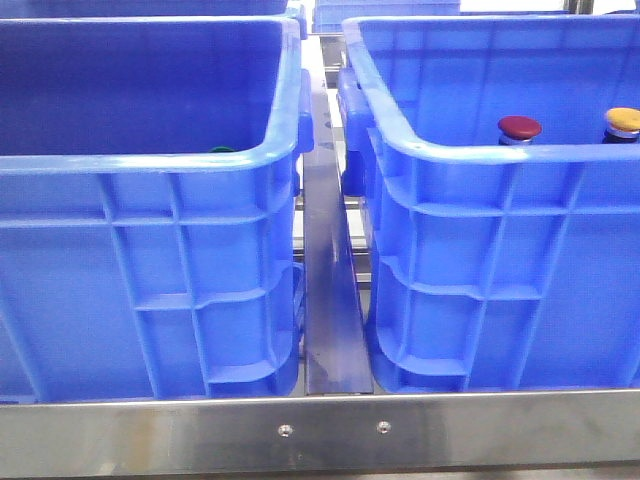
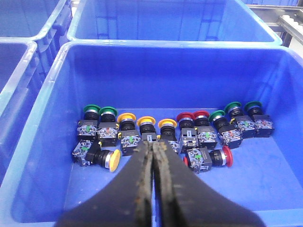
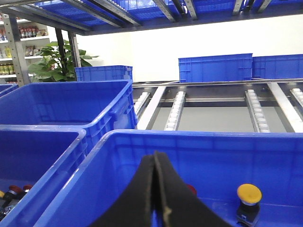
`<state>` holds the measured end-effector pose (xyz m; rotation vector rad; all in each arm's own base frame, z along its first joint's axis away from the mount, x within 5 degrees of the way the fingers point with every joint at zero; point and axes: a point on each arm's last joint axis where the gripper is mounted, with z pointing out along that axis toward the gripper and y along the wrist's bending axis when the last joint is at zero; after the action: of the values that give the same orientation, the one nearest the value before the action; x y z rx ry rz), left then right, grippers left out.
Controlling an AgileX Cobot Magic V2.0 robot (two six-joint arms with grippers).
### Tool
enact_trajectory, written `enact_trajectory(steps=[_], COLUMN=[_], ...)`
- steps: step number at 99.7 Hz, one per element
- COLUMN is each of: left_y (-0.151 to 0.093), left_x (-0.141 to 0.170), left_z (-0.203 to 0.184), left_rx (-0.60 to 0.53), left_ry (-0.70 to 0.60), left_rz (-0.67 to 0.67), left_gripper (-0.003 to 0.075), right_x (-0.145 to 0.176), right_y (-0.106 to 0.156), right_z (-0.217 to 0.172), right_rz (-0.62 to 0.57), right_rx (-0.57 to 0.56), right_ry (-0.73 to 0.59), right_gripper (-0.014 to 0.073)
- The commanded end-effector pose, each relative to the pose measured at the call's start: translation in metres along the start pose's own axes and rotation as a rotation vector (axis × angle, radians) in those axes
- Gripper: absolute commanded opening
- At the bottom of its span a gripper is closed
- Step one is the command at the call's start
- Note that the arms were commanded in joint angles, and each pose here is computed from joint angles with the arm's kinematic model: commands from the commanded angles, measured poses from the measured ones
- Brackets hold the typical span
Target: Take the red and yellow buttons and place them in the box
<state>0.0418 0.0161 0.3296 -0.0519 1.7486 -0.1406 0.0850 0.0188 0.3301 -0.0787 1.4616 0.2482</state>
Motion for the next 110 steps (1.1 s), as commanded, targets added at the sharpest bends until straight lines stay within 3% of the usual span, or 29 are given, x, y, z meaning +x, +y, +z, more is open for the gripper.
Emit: enact_trajectory(steps=[1,37,52,65,73,89,110], left_y=[-0.003,-0.004,-0.011,-0.016,-0.020,-0.017,-0.011], left_x=[-0.012,-0.013,-0.017,-0.016,-0.013,0.009,0.056], left_z=[-0.002,-0.003,-0.004,-0.005,-0.007,-0.007,0.002], left_rx=[0.023,0.034,0.090,0.079,0.078,-0.007,-0.013], left_ry=[-0.074,-0.089,-0.140,-0.163,-0.244,-0.380,-0.336], left_rz=[0.008,0.019,0.166,0.217,0.255,0.256,0.223], left_gripper=[-0.0019,-0.0019,-0.0019,-0.0019,-0.0019,-0.0019,-0.0019], right_x=[-0.008,-0.007,-0.007,-0.007,-0.007,-0.007,-0.007], right_y=[0.001,0.004,0.004,0.004,0.004,0.004,0.004], right_z=[0.000,0.000,0.000,0.000,0.000,0.000,0.000], right_rz=[0.001,0.001,0.001,0.001,0.001,0.001,0.001], right_rx=[-0.007,-0.033,-0.033,-0.033,-0.033,-0.033,-0.033], right_ry=[-0.021,-0.015,-0.015,-0.015,-0.015,-0.015,-0.015], right_gripper=[-0.0069,-0.0069,-0.0069,-0.0069,-0.0069,-0.0069,-0.0069])
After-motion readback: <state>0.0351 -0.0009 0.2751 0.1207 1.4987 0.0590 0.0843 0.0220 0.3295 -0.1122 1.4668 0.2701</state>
